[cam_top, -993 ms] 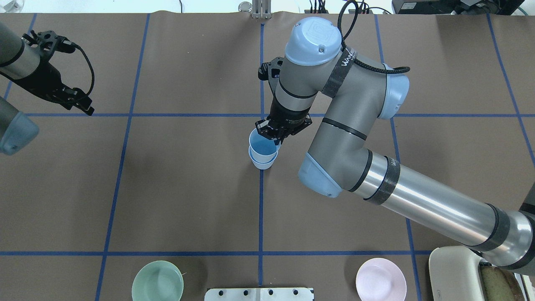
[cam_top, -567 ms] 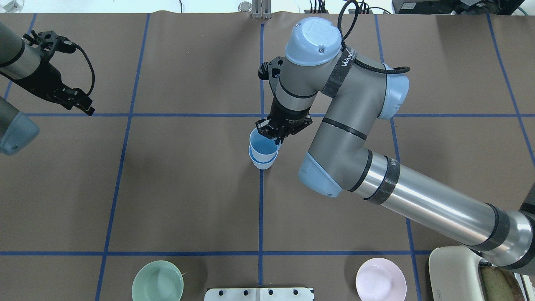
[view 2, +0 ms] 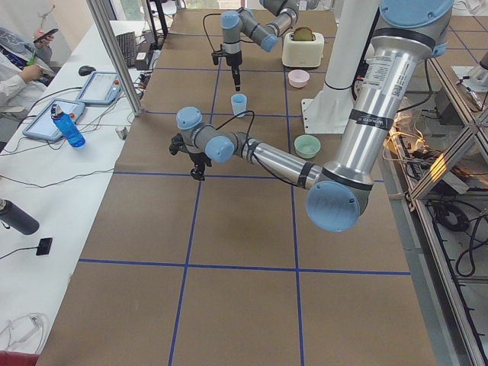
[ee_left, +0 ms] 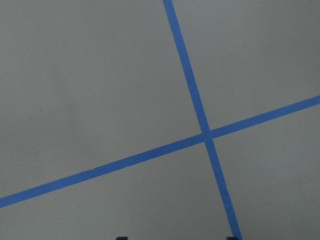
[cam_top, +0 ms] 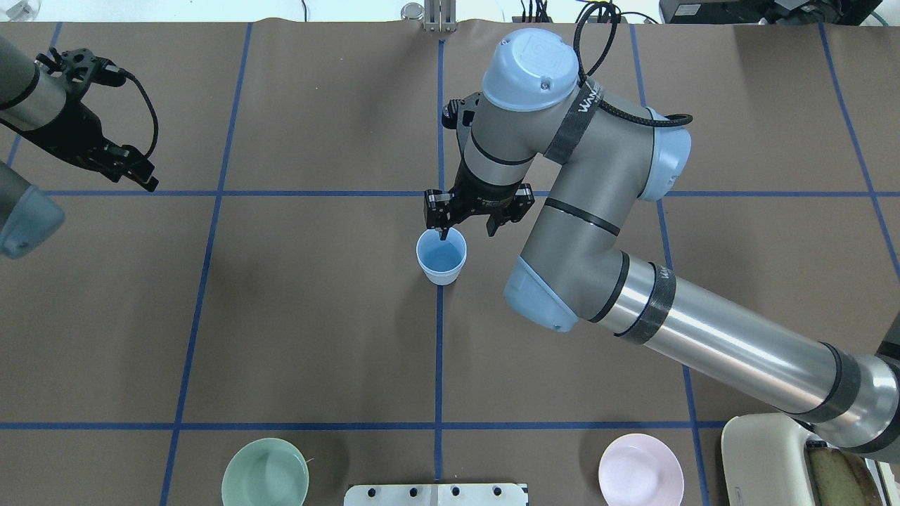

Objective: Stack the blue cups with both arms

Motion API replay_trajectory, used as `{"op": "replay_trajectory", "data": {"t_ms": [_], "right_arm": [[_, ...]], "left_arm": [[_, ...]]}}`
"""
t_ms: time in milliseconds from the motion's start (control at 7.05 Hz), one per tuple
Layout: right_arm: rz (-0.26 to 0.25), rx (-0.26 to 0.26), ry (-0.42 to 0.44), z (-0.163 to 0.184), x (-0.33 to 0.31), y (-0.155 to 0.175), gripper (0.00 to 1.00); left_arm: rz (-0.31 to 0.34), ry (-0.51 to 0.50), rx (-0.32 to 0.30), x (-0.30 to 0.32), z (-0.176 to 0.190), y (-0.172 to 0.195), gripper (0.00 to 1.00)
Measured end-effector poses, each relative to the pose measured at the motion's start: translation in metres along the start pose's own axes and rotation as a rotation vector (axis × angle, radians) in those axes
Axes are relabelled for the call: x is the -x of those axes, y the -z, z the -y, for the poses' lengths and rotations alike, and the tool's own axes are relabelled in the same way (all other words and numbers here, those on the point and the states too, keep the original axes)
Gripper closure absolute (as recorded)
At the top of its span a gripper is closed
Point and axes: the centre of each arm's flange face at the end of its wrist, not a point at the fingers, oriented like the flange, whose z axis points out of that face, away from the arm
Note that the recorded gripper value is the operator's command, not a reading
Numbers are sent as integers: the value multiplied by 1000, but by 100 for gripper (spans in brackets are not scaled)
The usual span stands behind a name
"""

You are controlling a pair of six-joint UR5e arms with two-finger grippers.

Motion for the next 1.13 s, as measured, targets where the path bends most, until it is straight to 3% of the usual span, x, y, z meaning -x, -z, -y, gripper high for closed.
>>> {"op": "replay_trajectory", "data": {"t_ms": [284,567,851,1135], "right_arm": [[46,-74,2,17,-39,24,0],[70,-194,-26,43,-114,65,0],[38,-281,-78,61,-187,108,0],[-35,-296,-149,68,-291,134,0]], "left_arm": [[-22,31,-51,23,7,39,17],[-28,2,-90,51,9,81,3],[9,-31,-85,91,3,118,2],[46,-22,-40,141,-12,151,1]]}}
